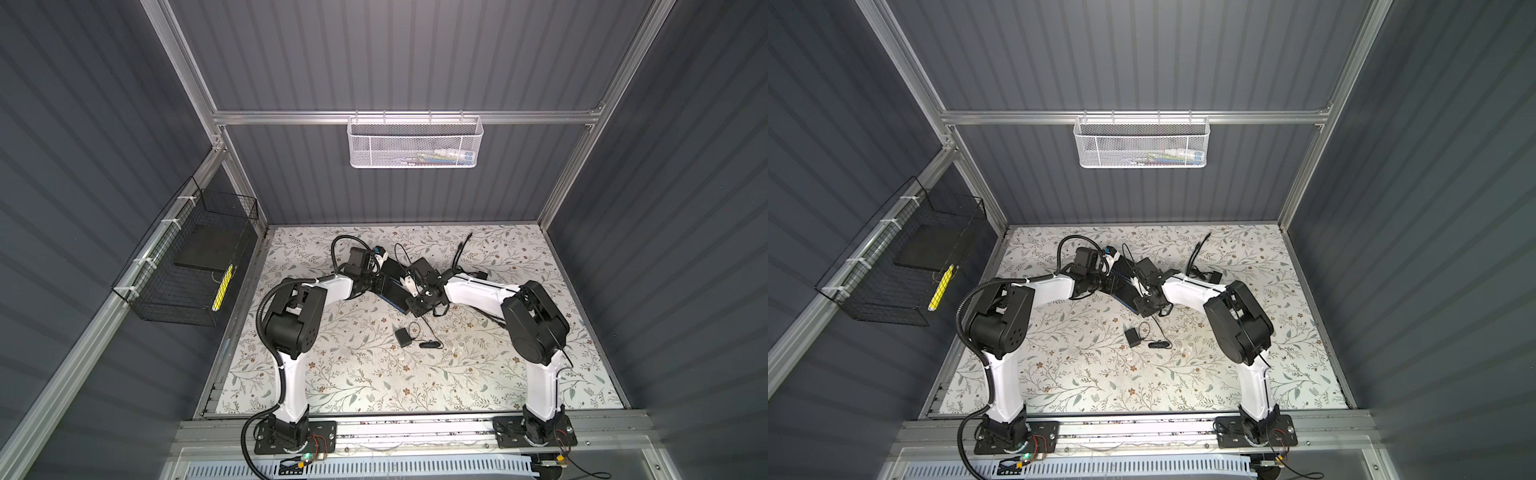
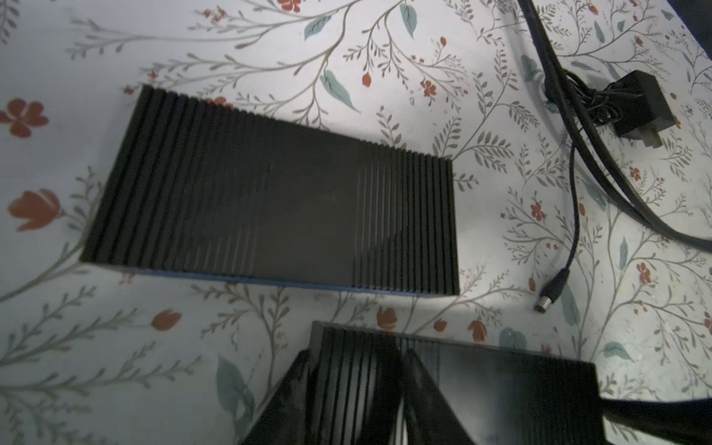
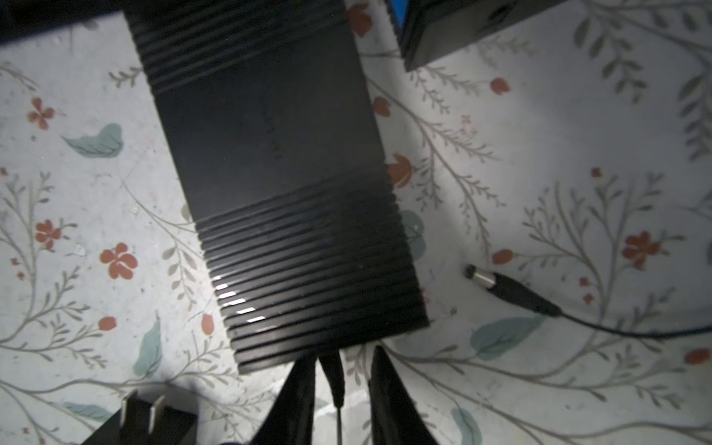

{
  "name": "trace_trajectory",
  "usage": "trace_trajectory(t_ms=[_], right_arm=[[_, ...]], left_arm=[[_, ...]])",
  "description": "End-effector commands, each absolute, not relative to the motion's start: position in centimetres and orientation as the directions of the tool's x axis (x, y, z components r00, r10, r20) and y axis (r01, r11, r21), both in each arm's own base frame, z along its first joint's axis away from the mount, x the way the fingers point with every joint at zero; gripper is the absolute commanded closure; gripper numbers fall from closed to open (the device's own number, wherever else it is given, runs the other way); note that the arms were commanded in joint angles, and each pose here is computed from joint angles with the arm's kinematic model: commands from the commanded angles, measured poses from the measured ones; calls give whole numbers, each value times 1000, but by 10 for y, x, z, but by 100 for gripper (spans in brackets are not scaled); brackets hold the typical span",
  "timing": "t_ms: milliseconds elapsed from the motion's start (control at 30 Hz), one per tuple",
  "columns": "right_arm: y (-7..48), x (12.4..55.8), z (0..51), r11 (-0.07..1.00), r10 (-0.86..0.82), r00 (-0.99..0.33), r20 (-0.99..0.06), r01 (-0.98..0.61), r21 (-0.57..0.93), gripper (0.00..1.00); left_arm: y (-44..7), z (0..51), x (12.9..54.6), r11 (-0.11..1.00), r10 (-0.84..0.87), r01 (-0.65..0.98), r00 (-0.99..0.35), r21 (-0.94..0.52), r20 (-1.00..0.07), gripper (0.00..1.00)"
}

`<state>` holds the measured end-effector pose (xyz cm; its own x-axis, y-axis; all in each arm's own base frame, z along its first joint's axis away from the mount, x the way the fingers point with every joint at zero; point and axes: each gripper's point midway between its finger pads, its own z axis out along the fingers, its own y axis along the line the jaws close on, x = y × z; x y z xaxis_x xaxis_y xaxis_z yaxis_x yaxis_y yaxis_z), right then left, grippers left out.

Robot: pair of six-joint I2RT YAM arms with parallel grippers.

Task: Insert the plug into the switch port

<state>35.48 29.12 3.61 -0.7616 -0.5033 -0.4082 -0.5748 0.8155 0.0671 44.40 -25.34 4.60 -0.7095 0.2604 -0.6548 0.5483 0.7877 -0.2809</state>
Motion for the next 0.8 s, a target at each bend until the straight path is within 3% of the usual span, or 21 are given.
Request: trace_trajectory(t_ms=[0, 167, 367, 533, 767], right_arm=[[293, 367, 68, 809, -461, -705, -539, -583, 69, 69], [266, 364, 79, 846, -378, -747, -547, -518, 123, 67], [283, 373, 67, 858, -208, -848, -487, -398, 326, 67], [288, 377, 54, 854, -52, -906, -420, -259, 452, 61], [296, 377, 51, 813, 109, -931, -348, -119, 571, 53]], left_arm=[[-218, 2, 393, 858, 275, 416, -868, -302, -413, 59], [-195, 26, 408, 908, 237, 360, -863, -214, -447, 59], [-185, 59, 419, 931, 191, 321, -832, -172, -521, 58], [-204, 90, 437, 888, 180, 394, -773, -237, -608, 57], [-233, 78, 447, 842, 205, 452, -774, -296, -600, 60]])
